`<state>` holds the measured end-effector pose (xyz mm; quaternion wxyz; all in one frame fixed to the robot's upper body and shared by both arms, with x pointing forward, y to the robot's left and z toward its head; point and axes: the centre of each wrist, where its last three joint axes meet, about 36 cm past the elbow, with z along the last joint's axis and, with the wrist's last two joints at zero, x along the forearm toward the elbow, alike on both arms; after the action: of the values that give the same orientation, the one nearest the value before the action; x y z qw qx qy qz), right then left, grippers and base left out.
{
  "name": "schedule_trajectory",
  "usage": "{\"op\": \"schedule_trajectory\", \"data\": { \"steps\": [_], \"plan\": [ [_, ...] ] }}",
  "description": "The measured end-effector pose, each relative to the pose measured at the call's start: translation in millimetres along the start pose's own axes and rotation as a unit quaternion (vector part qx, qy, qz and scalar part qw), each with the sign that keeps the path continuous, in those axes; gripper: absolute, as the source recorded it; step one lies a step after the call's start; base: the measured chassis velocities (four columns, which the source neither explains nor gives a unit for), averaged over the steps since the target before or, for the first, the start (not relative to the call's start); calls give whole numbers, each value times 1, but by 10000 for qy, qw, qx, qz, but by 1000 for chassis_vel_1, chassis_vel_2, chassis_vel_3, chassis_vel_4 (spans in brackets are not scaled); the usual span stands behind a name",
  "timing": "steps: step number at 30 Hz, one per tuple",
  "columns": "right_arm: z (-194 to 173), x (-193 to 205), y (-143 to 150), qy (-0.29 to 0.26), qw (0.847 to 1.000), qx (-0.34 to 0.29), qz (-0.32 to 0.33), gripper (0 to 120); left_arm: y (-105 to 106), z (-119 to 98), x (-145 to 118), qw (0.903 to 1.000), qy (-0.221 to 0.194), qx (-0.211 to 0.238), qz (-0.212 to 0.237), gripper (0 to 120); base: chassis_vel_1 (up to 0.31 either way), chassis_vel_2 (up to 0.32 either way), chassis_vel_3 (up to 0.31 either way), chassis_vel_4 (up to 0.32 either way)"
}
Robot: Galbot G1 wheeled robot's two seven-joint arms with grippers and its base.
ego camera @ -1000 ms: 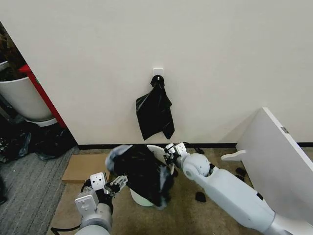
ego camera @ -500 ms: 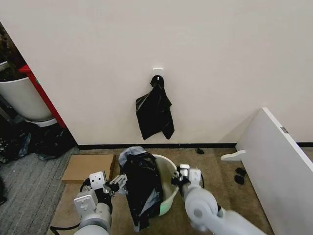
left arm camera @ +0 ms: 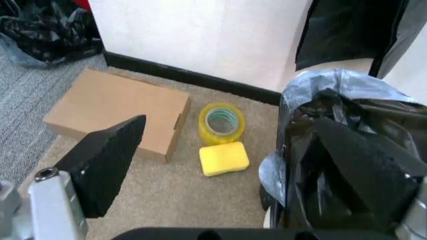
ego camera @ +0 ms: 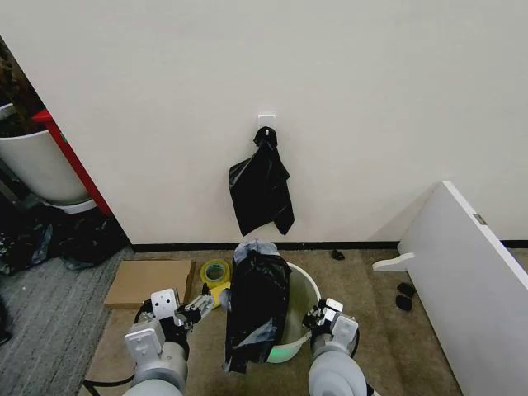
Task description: Place the garbage bag over the trash bin.
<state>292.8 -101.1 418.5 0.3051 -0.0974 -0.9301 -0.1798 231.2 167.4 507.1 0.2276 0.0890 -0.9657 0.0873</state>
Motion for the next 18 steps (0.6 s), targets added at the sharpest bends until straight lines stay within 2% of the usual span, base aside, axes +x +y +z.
{"op": "schedule_trajectory", "data": {
  "steps": [7,10,11,14,16,18],
  "plan": [
    [-17,18,-7,-490,9981,278,-241,48,2,6,-10,9999,29,-67,-96,100,0,0,0,0],
    [-27,29,-7,-714,9941,381,-722,61,2,9,-16,9998,36,-92,-144,100,0,0,0,0],
    [-27,29,-7,-714,9941,381,-722,61,2,9,-16,9998,36,-92,-144,100,0,0,0,0],
    [-33,34,-3,-614,9893,666,-1147,73,2,10,-21,9998,32,-113,-188,100,0,0,0,0],
    [-33,34,-2,-451,9828,1119,-1395,83,3,12,-26,9997,33,-142,-219,100,0,0,0,0],
    [-31,33,-2,-397,9801,1299,-1444,84,3,12,-27,9996,33,-153,-224,100,0,0,0,0]
  ]
}}
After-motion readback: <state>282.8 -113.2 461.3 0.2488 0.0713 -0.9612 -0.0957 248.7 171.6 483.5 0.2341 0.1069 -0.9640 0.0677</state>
